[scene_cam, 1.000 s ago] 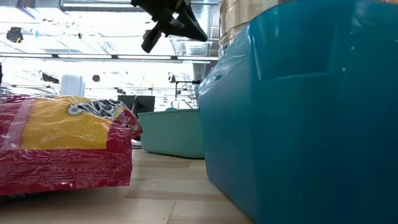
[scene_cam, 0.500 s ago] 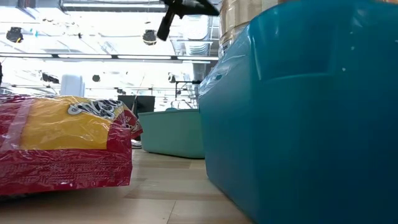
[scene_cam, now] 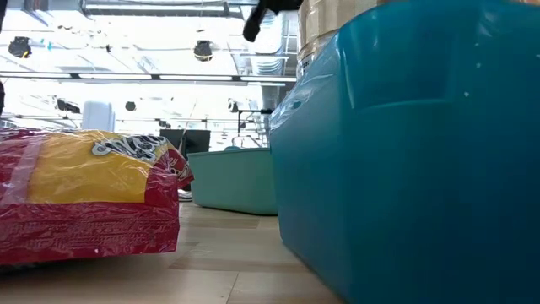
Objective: Pick & Place Food Item
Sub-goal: Put the right black spoon into the green bin
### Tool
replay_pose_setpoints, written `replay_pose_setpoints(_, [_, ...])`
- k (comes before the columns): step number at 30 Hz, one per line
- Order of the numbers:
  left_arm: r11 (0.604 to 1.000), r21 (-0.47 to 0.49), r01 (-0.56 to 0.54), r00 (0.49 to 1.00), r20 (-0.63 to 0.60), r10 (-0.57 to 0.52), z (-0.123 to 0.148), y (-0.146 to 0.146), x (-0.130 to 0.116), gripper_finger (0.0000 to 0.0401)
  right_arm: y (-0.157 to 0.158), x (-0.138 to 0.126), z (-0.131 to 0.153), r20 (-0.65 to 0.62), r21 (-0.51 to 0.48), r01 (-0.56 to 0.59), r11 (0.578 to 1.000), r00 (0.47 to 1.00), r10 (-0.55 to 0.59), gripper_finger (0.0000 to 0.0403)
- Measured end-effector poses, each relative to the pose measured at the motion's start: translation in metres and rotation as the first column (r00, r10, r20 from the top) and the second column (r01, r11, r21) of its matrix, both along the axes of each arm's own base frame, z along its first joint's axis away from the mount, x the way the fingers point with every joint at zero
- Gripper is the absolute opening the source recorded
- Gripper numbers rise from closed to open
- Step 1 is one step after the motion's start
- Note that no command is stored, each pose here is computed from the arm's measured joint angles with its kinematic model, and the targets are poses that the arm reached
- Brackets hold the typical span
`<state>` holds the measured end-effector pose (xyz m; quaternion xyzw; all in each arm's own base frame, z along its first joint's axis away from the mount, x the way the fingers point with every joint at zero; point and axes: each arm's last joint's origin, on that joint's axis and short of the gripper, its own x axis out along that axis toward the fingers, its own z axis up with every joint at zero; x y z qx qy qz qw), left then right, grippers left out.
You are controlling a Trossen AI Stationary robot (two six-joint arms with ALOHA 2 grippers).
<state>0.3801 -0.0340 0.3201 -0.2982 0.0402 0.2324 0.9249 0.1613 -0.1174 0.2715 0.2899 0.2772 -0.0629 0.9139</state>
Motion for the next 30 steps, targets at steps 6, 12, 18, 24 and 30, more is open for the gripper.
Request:
replay_pose_setpoints(6, [0.999,-0.011,0.031,0.984,-0.173,-0.032,-0.009,0.000,0.025,0.0000,0.000,0.000,0.000,-0.001,0.003,0.002,1.000,1.000,-0.002,0.0000])
replay_pose_setpoints(12, [0.996,-0.086,0.005,0.944,-0.328,-0.033,-0.025,-0.001,0.031,0.0000,0.000,0.000,0.000,-0.003,0.005,0.002,1.000,1.000,-0.002,0.0000])
replay_pose_setpoints(18, [0.985,-0.159,-0.068,0.886,-0.464,-0.014,-0.046,-0.001,0.025,0.0000,0.000,0.000,-0.001,-0.008,0.004,0.006,1.000,1.000,-0.006,0.0000])
replay_pose_setpoints(24, [0.976,-0.206,-0.066,0.859,-0.509,-0.049,-0.072,0.002,0.037,0.0000,-0.001,-0.001,-0.001,-0.016,-0.008,0.018,1.000,1.000,-0.019,0.0000])
replay_pose_setpoints(30, [0.958,-0.272,-0.097,0.840,-0.538,-0.068,-0.094,0.012,0.046,0.0000,-0.001,-0.001,-0.001,-0.029,-0.021,0.038,0.999,0.999,-0.039,0.0000])
